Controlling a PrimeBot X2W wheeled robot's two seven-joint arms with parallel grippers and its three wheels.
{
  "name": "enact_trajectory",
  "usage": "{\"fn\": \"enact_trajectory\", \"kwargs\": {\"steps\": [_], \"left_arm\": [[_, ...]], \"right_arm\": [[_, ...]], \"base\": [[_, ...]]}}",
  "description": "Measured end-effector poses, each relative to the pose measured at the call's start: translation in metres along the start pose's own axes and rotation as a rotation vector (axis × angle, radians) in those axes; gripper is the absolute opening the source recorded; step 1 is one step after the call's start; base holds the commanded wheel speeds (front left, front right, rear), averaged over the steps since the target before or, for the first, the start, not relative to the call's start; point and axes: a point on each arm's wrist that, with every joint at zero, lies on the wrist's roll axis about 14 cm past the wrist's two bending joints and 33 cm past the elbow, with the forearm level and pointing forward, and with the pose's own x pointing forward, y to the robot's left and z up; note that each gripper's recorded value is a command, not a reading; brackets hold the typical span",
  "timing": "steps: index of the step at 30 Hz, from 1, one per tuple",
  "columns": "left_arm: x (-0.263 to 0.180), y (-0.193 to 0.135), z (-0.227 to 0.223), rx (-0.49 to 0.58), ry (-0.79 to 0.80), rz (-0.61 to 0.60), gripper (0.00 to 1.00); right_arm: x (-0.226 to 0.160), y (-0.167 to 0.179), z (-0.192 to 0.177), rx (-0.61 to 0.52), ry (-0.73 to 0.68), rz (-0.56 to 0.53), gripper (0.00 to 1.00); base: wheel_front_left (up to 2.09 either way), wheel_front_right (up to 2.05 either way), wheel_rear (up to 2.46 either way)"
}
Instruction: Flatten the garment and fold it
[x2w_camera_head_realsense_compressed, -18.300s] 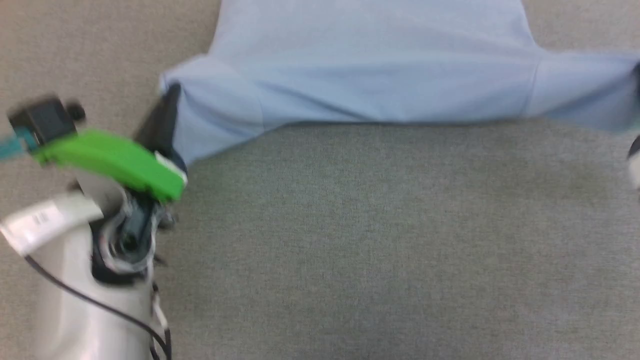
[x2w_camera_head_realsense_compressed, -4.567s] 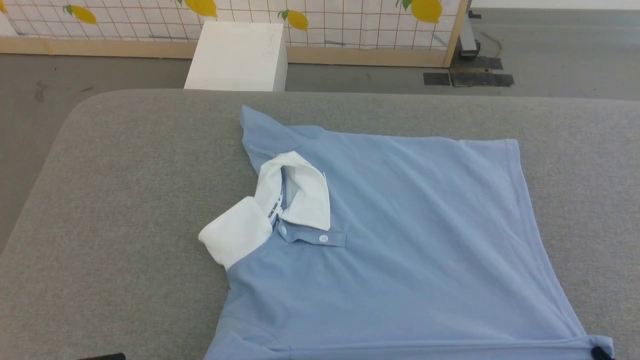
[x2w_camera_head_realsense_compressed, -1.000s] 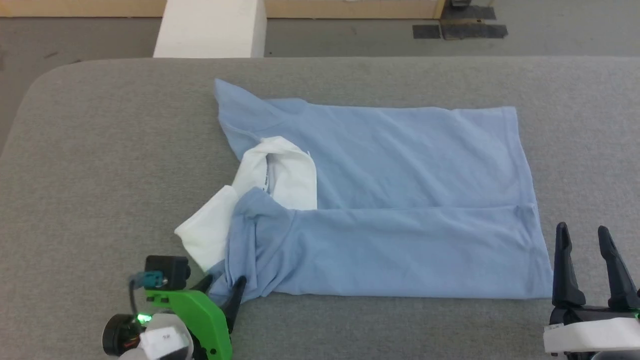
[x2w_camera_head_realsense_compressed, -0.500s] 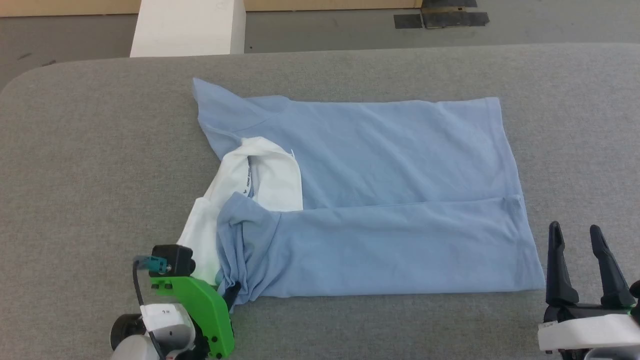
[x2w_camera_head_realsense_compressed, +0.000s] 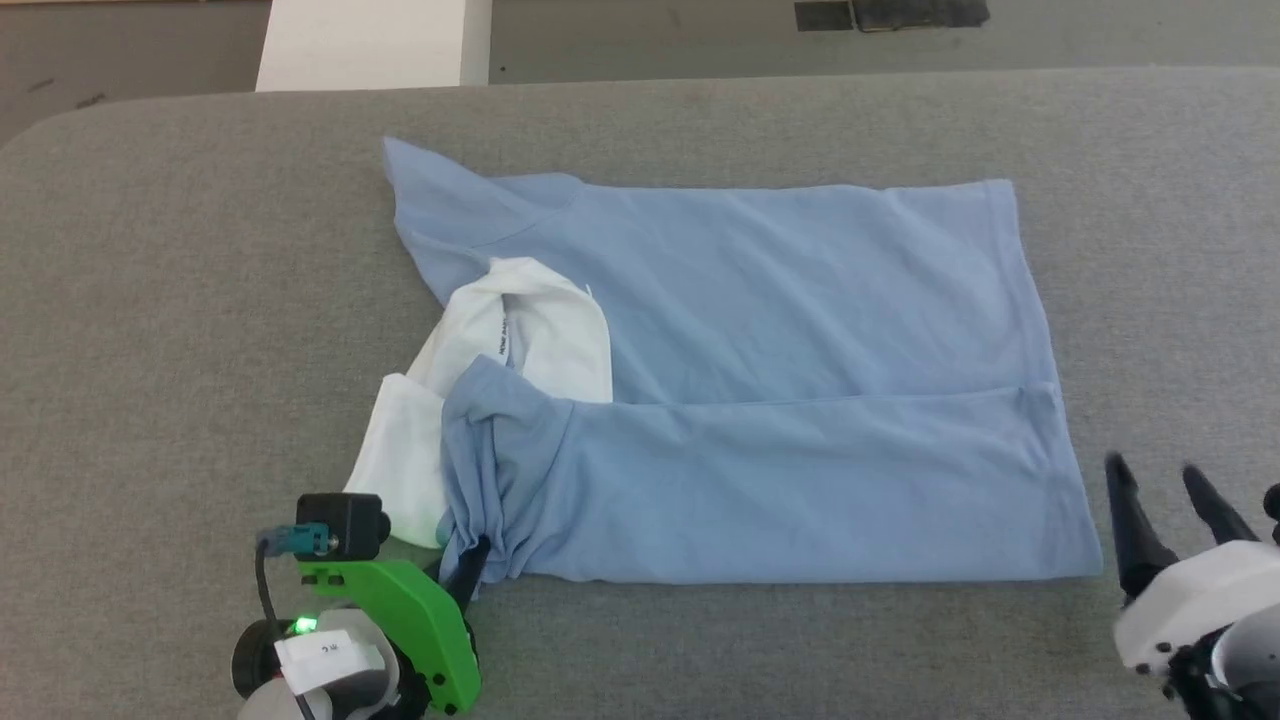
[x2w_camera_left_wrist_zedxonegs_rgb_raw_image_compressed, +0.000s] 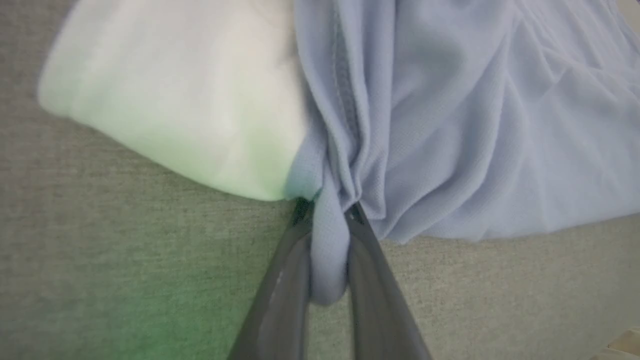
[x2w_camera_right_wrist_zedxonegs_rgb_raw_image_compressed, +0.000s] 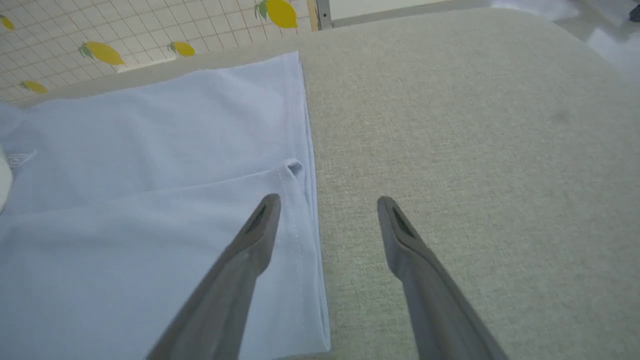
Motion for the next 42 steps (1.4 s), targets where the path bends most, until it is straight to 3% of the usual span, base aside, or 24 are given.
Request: {"fn": "enact_trajectory", "kwargs": {"steps": [5,18,19,20,26,33,42], "left_arm": [[-0.001,0.000,0.001,-0.003,-0.005,0.000,0.00],[0.002,0.002,0.001,-0.014,-0.009,0.004,0.00],[0.002,0.002,0.002,-0.013,-0.010,0.004,0.00],[0.002,0.002,0.003,-0.018,-0.013,0.003,0.00],[0.001,0.000,0.007,-0.049,-0.027,-0.011,0.00],[-0.012,-0.005,0.026,-0.111,-0.092,-0.048,0.00],[-0.057,-0.011,0.039,-0.108,-0.131,-0.062,0.00]], "right_arm": [[-0.003,-0.003,-0.033,-0.004,0.214,-0.008,1.00],[-0.002,0.017,-0.076,0.034,0.377,0.051,1.00],[0.000,0.017,-0.075,0.034,0.373,0.052,0.69],[0.002,0.017,-0.075,0.045,0.374,0.054,0.00],[0.005,0.014,-0.062,0.064,0.320,0.042,0.00],[0.006,0.013,-0.013,0.114,0.179,0.058,0.00],[-0.029,-0.004,0.033,0.124,0.092,0.038,0.00]], "base": [[0.00,0.00,0.00],[0.00,0.00,0.00],[0.00,0.00,0.00],[0.00,0.00,0.00],[0.00,0.00,0.00],[0.00,0.00,0.00],[0.00,0.00,0.00]]}}
